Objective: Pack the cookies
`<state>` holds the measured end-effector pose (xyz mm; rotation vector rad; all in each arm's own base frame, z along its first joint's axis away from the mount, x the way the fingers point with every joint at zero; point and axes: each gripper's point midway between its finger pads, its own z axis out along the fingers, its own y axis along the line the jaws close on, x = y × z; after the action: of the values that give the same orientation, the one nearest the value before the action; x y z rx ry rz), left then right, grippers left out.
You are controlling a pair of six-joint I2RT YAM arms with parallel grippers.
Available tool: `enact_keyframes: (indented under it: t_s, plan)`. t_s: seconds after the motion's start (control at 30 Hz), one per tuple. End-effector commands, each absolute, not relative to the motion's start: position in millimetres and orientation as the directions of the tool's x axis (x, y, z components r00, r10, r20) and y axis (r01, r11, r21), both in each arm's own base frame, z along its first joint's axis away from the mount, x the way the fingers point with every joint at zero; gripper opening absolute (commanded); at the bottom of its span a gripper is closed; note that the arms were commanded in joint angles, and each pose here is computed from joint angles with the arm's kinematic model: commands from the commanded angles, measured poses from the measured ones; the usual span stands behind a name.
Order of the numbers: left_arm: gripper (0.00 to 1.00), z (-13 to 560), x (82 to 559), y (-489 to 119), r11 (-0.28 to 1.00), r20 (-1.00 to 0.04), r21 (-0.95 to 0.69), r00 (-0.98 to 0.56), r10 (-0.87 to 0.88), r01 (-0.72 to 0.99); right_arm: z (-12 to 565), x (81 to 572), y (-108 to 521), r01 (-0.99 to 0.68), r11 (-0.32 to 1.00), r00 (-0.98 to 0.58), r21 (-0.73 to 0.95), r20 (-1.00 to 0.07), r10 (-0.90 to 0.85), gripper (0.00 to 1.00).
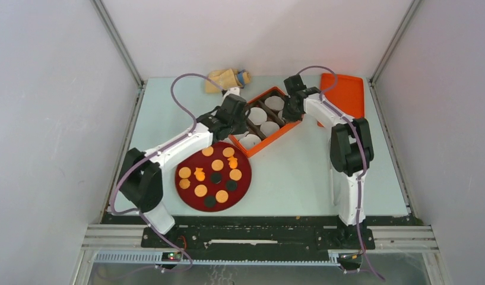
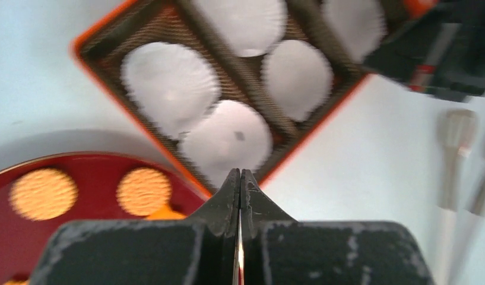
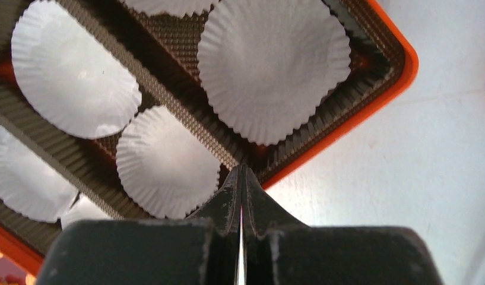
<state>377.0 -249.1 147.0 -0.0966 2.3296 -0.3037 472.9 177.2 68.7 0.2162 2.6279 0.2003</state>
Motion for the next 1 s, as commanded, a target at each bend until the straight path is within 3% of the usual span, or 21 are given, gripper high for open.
enact_keyframes:
  t_s: [0.0,0.2,0.53,0.7,0.97]
  plan:
    - [0.00,162.3,361.5,-321.7,0.894,-0.646,-0.408,-0.750,-0.137,0.188,121.5,463.3,173.1,0.105,0.971,-0.813,0.214,-0.544,0.208,0.00]
    - [0.00,94.6,336.9,-375.1,0.853,-0.497,-0.473,-0.866,-0.051,0.221,160.0,439.7,148.1,0.139,0.972,-0.772,0.187,-0.595,0.225,0.00]
    - [0.00,52.5,343.5,-382.7,0.873,-0.469,-0.442,-0.883,-0.031,0.204,181.3,363.0,160.6,0.062,0.981,-0.778,0.183,-0.607,0.163,0.00]
    - [0.00,35.6,373.3,-354.8,0.907,-0.453,-0.408,-0.885,-0.105,0.101,179.6,328.2,182.2,-0.013,0.986,-0.802,0.165,-0.591,0.088,0.00]
    - [0.00,27.8,406.6,-260.3,0.949,-0.481,-0.295,-0.841,-0.247,-0.110,161.2,285.9,229.5,-0.163,0.975,-0.828,0.154,-0.558,-0.051,0.00]
